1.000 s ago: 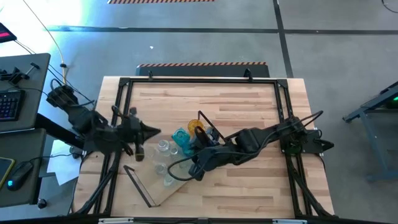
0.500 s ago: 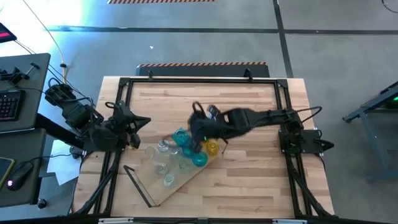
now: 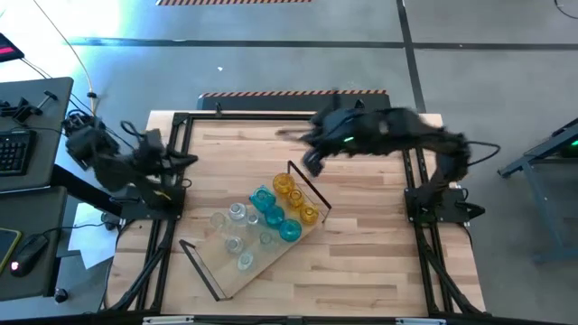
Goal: Sort vases onto shelf
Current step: Return to Home Position
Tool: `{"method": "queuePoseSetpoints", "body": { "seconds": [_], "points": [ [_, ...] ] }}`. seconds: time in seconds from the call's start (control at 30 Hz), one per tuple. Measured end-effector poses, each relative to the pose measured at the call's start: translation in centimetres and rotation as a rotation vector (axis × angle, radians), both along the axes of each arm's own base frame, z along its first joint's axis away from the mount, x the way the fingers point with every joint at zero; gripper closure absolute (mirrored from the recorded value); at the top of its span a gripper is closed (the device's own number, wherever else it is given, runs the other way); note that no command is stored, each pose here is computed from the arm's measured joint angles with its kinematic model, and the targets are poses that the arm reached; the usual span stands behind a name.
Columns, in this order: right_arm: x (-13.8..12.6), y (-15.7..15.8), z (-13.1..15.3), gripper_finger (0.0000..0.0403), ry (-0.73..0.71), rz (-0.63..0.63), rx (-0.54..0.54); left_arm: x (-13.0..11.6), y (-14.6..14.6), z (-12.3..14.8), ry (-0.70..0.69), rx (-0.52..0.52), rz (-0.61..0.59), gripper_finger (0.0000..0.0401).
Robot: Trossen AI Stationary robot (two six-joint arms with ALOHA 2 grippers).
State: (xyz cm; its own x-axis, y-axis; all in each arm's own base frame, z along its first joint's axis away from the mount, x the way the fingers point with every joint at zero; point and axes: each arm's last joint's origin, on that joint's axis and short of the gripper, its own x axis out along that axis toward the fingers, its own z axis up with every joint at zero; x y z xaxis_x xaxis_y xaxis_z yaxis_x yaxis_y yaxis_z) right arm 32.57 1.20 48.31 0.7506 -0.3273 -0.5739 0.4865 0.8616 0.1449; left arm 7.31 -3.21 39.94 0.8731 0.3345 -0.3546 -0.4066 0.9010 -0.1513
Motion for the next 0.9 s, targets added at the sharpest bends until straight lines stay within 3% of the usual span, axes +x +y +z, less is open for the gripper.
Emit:
{"method": "queuePoseSetpoints", "body": {
  "seconds": [0.1,0.27,0.43,0.63,0.73,0.9],
  "points": [
    [-3.9,0.0,1.9,0.0403,-0.010,-0.045,-0.021,-1.5,1.1,-0.4,-0.016,0.006,-0.052,0.0401],
    [-8.7,1.9,3.5,0.0403,-0.002,0.011,-0.076,-2.7,1.8,-2.2,-0.006,-0.008,-0.163,0.0401],
    [-11.1,3.9,4.0,0.0403,0.000,0.076,-0.113,-2.4,1.3,-4.4,0.003,-0.036,-0.258,0.0401],
    [-14.8,5.4,4.5,0.0403,-0.041,0.053,-0.058,-1.9,0.3,-7.1,-0.015,-0.067,-0.383,0.0401],
    [-16.5,6.0,5.1,0.0403,-0.105,0.068,-0.049,-2.0,0.4,-8.2,-0.063,-0.048,-0.376,0.0401],
    [-18.7,6.3,5.9,0.0403,-0.230,-0.020,-0.117,-2.7,1.3,-9.3,-0.158,-0.127,-0.343,0.0401]
  ]
}}
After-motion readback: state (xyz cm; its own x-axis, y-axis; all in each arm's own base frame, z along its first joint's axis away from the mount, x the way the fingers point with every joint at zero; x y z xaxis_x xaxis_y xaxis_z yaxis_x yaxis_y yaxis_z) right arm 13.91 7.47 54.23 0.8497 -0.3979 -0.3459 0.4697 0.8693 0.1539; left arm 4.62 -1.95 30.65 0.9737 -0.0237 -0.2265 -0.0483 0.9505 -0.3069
